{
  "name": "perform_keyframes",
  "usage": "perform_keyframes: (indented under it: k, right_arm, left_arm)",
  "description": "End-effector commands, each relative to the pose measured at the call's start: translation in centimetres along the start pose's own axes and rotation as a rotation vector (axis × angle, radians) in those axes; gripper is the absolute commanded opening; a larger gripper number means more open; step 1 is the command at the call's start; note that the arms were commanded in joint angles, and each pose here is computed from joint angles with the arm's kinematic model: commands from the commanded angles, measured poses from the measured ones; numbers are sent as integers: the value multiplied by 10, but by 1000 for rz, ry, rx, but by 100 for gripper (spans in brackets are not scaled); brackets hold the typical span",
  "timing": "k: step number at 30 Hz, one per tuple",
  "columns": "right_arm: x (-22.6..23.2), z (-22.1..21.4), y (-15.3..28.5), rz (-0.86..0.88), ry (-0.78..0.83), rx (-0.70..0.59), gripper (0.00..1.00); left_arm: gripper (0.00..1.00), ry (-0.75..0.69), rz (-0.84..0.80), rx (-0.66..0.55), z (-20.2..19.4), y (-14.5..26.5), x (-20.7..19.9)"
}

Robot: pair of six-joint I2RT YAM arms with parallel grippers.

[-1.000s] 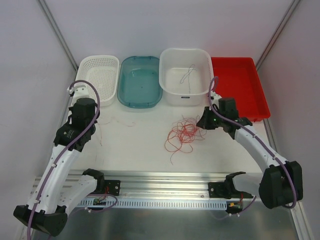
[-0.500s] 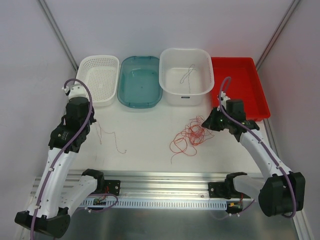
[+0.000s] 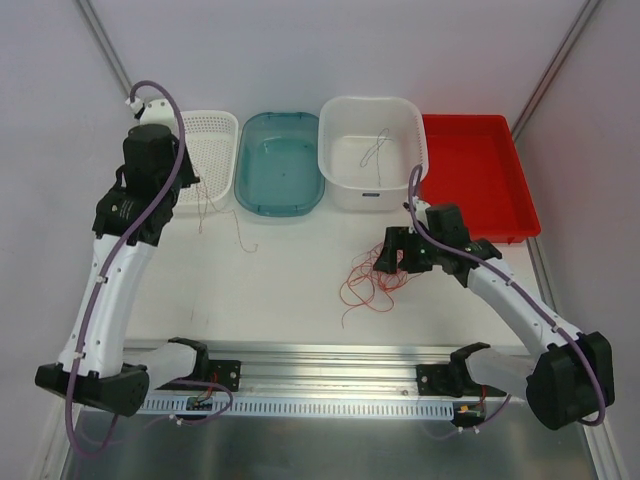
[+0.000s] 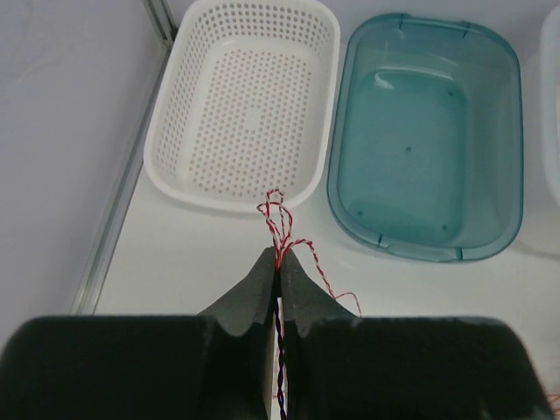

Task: Untangle the cables

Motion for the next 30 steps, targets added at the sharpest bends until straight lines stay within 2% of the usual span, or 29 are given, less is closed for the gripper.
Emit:
perform_keyframes:
  k: [1, 5, 7, 11, 12, 14, 22, 23, 25, 26, 30]
  right_arm:
    - [13, 14, 14, 27, 71, -60, 82]
    - [18, 12, 19, 36, 86, -71, 90]
    - [19, 11, 21, 41, 112, -78, 92]
    - [20, 13, 25, 41, 131, -93, 92]
    - [21, 14, 26, 42, 134, -98, 92]
    - [22, 15, 28, 43, 138, -98, 92]
    - [18, 14, 24, 21, 154, -32, 92]
    - [17, 14, 23, 16, 152, -20, 92]
    - [15, 13, 21, 4, 152, -5, 92]
    - [14, 14, 20, -1, 152, 2, 92]
    - [11, 15, 15, -14, 147, 26, 92]
  left_arm:
    - [0, -58, 53, -137, 50, -8, 0]
    - [0, -128, 117, -235, 95, -19, -2]
    - [0, -153, 141, -246, 104, -38, -3]
    - [0, -171, 174, -300, 134, -66, 1]
    - [0, -178, 186, -280, 133, -87, 3]
    - [0, -179, 166, -301, 142, -102, 2]
    - [0, -184, 206, -229, 121, -229, 22]
    - [0, -185, 213, -205, 110, -252, 27]
    - [0, -186, 205, -182, 100, -274, 32]
    - [0, -187, 204, -137, 81, -297, 39]
    - [0, -171, 151, -34, 35, -343, 47]
Point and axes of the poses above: each gripper's point midway between its finger pads, its own y axis back along the fingers, its own x axis along the line the jaws close on, z = x × y, the point moved 5 cm from there along y, back along the fingers, and after that the axes turned 7 degrees about y, right-handed, at the moved point
